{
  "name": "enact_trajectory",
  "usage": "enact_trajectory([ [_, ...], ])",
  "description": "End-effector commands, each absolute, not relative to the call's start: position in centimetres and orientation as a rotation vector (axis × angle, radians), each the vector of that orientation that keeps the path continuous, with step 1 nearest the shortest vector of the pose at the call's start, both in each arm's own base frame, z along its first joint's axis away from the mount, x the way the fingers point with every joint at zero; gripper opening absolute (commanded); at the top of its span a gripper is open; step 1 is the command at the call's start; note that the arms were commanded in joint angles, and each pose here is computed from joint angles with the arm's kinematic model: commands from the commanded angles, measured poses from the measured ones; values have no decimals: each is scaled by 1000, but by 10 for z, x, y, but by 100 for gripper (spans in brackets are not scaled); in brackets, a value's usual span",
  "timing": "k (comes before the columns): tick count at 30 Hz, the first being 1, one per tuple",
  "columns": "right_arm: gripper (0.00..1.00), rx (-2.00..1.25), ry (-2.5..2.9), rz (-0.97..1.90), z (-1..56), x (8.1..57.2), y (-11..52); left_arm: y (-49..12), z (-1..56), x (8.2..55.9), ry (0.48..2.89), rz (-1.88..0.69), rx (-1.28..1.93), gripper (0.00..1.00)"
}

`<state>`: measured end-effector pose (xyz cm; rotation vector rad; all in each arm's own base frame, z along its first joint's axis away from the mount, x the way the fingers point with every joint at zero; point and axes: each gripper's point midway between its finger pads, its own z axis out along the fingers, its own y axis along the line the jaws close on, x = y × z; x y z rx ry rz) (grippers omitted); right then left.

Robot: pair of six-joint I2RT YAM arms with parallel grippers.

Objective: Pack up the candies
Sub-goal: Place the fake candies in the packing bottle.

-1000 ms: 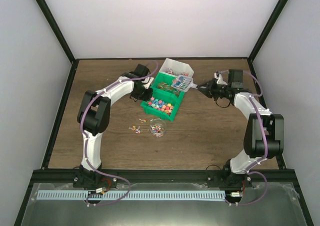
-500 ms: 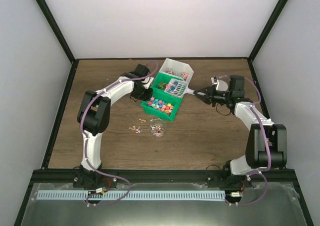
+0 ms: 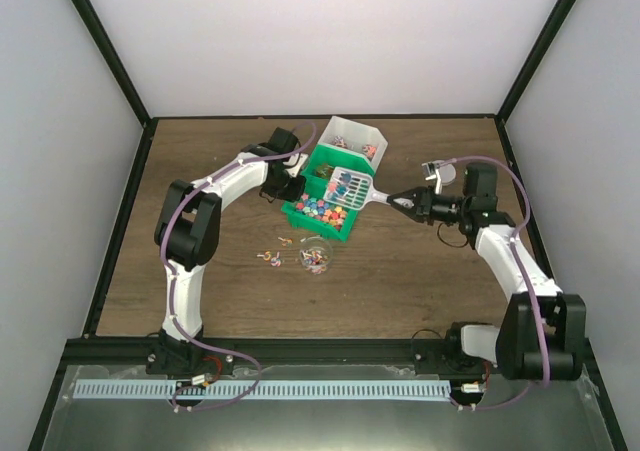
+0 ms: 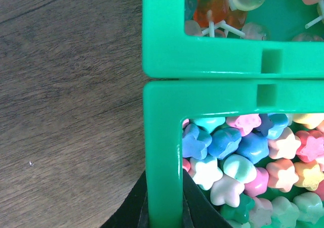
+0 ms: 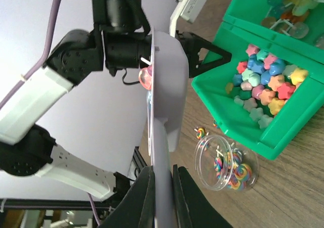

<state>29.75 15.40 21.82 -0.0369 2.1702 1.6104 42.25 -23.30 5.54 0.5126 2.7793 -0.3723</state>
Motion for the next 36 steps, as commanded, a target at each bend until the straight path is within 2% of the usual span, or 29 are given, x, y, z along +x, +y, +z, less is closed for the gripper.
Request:
enact_trajectory([
  [1,1,-150,2186,1580,217,273,160,-230,26,417,2853,-374,478,5],
  [16,1,-317,2316,1413,197,235,187,-231,31,417,2844,-387,479,5],
  [22,1,-329,2370,1390,186,228,190,-231,35,416,2827,-396,484,14],
  [36,1,-392,2439,1218,169,216,185,-234,38,417,2820,-416,482,19],
])
